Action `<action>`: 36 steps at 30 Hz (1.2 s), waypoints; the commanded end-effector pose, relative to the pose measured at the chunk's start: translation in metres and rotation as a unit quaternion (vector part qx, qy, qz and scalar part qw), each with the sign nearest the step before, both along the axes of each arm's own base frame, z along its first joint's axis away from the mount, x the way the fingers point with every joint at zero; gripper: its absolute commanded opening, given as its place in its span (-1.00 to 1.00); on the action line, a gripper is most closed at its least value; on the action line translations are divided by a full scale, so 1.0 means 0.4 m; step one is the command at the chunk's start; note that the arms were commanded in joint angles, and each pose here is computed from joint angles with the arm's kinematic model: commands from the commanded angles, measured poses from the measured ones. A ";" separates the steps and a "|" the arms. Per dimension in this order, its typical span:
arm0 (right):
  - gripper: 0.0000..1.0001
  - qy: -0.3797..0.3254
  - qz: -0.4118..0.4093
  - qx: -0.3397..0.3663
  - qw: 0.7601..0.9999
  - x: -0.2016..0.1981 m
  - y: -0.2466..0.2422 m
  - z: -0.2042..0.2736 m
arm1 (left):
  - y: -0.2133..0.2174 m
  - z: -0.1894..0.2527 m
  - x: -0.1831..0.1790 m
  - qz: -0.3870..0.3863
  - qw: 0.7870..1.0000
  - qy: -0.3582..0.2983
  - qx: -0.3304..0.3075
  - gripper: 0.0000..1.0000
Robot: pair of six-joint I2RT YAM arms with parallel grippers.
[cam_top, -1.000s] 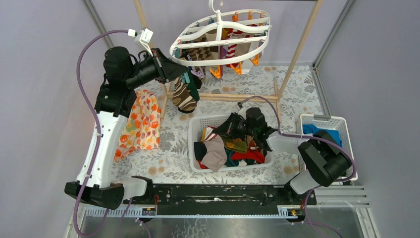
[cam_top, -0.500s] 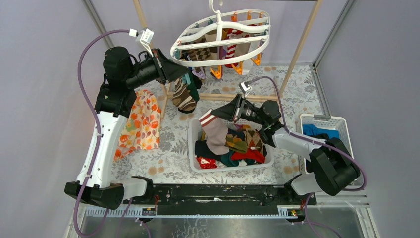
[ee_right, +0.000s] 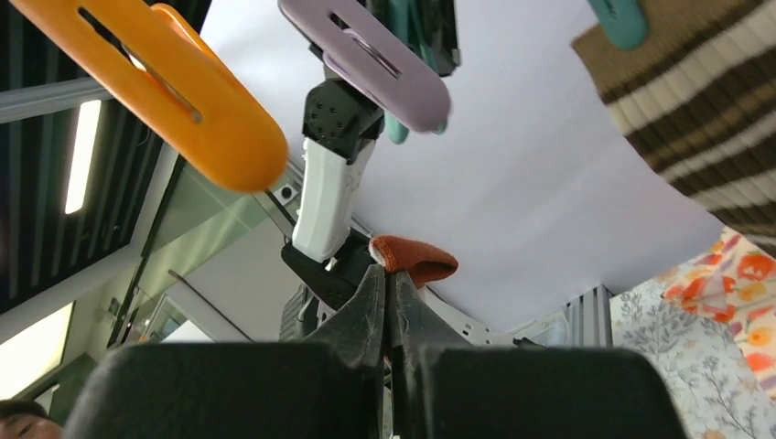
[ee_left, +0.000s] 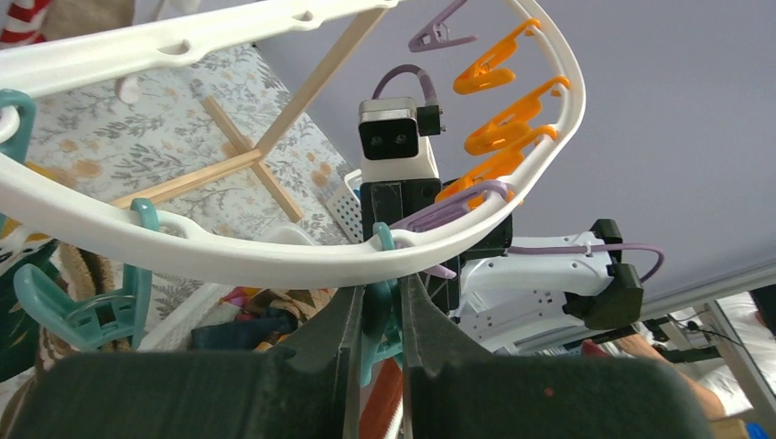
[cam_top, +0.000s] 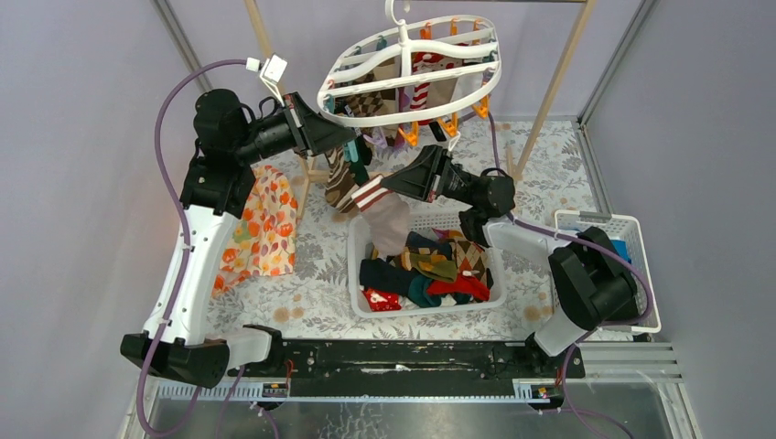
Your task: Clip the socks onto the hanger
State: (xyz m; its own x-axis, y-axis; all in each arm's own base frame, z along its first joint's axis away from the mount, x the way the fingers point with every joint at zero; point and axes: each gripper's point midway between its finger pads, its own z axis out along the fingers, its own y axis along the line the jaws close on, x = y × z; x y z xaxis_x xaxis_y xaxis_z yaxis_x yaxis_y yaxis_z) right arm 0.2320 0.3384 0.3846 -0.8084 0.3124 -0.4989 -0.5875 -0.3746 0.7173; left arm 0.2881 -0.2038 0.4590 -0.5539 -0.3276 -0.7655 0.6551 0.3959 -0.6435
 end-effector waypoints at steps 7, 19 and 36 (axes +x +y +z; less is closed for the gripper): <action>-1.00 -0.093 0.014 0.093 0.991 -0.055 0.016 0.138 | -0.017 0.046 -0.052 -0.047 0.998 -0.012 -0.037 -0.96; -1.00 0.027 -0.016 -0.106 0.994 -0.125 -0.018 -0.229 | -0.013 0.053 -0.060 -0.045 0.998 -0.026 -0.029 -0.96; -0.57 -0.025 -0.075 -0.405 0.911 -0.158 -0.120 -0.548 | -0.009 0.036 -0.038 -0.032 0.999 -0.026 -0.019 -0.95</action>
